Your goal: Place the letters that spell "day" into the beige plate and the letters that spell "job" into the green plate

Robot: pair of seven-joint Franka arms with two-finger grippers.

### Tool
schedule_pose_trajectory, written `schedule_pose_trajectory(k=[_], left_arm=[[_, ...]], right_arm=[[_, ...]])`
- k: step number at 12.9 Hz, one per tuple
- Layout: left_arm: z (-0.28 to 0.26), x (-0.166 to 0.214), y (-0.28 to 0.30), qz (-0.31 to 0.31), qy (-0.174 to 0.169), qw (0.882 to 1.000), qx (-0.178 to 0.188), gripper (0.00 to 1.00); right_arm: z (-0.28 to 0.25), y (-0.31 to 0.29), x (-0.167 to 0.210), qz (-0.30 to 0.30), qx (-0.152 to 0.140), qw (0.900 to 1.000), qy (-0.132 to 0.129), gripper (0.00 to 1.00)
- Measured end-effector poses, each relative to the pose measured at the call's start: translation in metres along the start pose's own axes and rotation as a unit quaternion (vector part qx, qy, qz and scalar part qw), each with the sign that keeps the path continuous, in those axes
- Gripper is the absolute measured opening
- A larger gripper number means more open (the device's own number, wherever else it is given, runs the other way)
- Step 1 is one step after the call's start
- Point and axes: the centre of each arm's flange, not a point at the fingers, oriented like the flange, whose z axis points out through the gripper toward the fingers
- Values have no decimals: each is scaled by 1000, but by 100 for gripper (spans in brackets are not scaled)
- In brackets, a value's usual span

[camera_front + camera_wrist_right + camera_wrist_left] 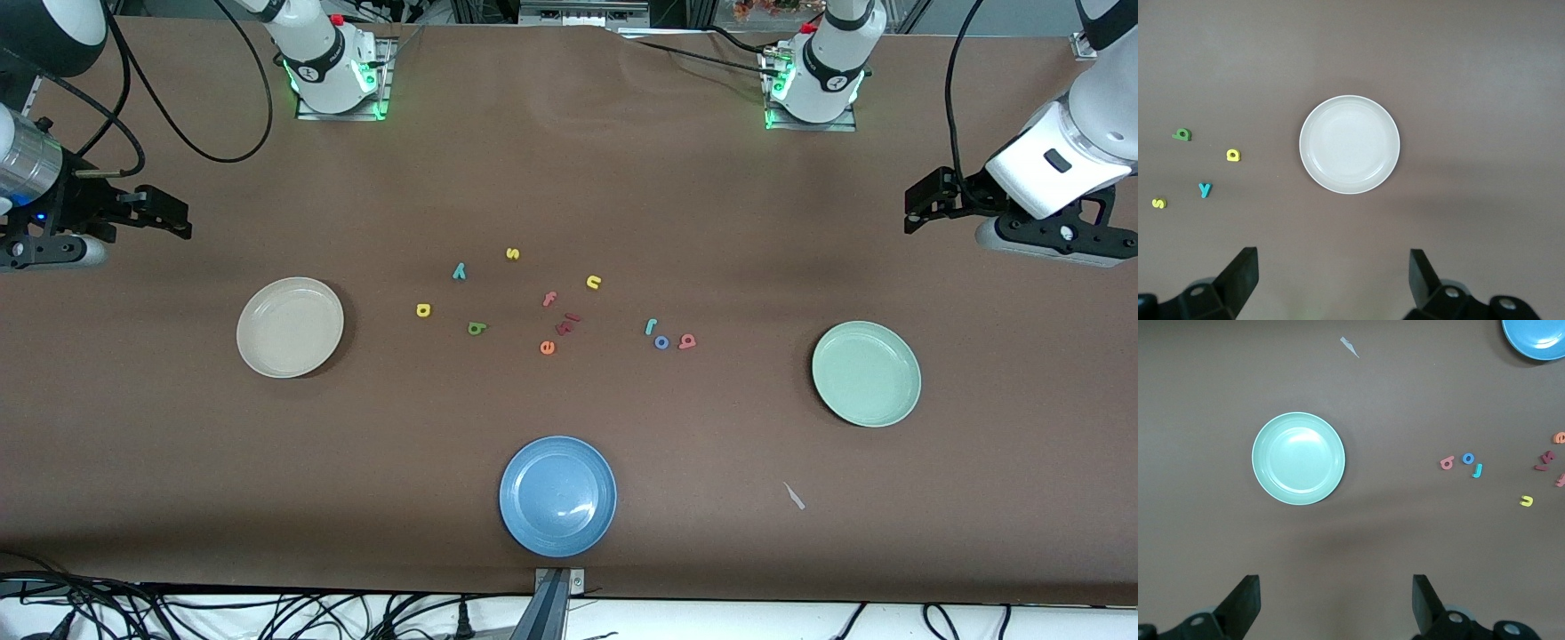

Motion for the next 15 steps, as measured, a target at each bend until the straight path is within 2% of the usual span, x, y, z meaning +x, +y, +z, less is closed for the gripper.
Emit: schedule_pose_trajectory(k=[8, 10, 15], left_arm=[[7, 3, 7, 6, -7, 1000, 0, 100], [24, 11, 22, 20, -24, 1000, -1, 100], [99, 35, 69, 60, -95, 994, -2, 100]], right_arm=[[0, 0, 0, 0, 0, 1000, 0, 100], [1, 0, 0, 0, 0, 1000, -1, 100], [4, -6, 1, -5, 0, 1000, -6, 100]])
